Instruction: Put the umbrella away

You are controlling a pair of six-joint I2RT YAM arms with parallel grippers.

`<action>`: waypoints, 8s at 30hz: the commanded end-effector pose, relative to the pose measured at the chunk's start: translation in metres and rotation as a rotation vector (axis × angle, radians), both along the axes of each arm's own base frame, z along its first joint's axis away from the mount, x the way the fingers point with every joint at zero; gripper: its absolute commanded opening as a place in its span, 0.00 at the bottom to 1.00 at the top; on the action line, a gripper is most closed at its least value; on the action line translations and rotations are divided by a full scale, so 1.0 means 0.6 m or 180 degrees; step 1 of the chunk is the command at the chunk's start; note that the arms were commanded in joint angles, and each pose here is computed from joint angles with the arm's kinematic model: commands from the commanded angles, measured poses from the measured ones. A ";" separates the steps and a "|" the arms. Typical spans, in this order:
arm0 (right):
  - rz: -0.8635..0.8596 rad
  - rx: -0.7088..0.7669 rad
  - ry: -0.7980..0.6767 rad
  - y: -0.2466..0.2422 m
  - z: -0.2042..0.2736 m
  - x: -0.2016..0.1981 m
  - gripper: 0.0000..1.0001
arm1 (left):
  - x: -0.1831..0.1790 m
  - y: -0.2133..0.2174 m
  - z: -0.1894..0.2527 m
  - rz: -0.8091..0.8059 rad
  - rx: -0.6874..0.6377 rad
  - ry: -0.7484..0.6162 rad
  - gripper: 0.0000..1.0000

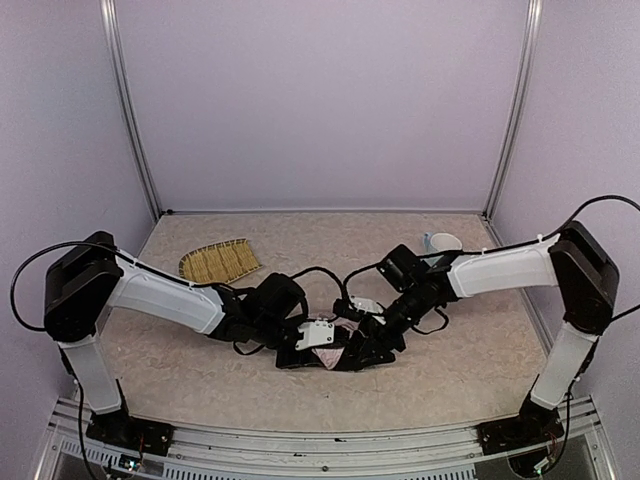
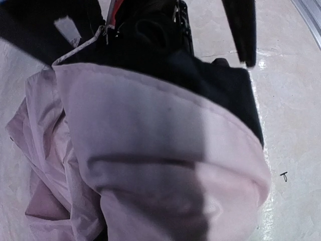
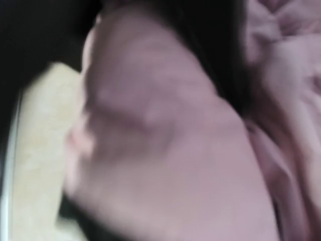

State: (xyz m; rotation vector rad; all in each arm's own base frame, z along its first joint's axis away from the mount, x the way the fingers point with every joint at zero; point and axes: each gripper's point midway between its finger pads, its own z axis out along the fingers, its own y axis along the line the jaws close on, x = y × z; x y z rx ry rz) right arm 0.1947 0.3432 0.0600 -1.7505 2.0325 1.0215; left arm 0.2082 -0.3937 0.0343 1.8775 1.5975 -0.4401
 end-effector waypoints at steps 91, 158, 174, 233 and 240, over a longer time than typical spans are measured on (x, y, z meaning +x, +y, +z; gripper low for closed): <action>-0.1355 0.2063 -0.2563 -0.032 0.457 0.132 0.00 | -0.046 0.134 0.475 0.1075 -0.2756 -0.1683 0.00; -0.1863 0.2069 -0.2520 -0.082 0.518 0.251 0.00 | -0.161 0.019 0.509 0.0495 -0.2928 -0.1949 0.99; -0.1887 0.1971 -0.2543 -0.084 0.507 0.256 0.00 | -0.101 0.070 0.562 0.0995 -0.2949 -0.1187 0.61; -0.0876 0.2741 -0.1714 -0.098 0.556 0.165 0.00 | -0.044 0.082 0.595 0.0996 -0.2829 -0.1981 0.70; -0.0859 0.2735 -0.1667 -0.089 0.554 0.163 0.00 | 0.023 0.072 0.611 0.1621 -0.2733 -0.2433 0.62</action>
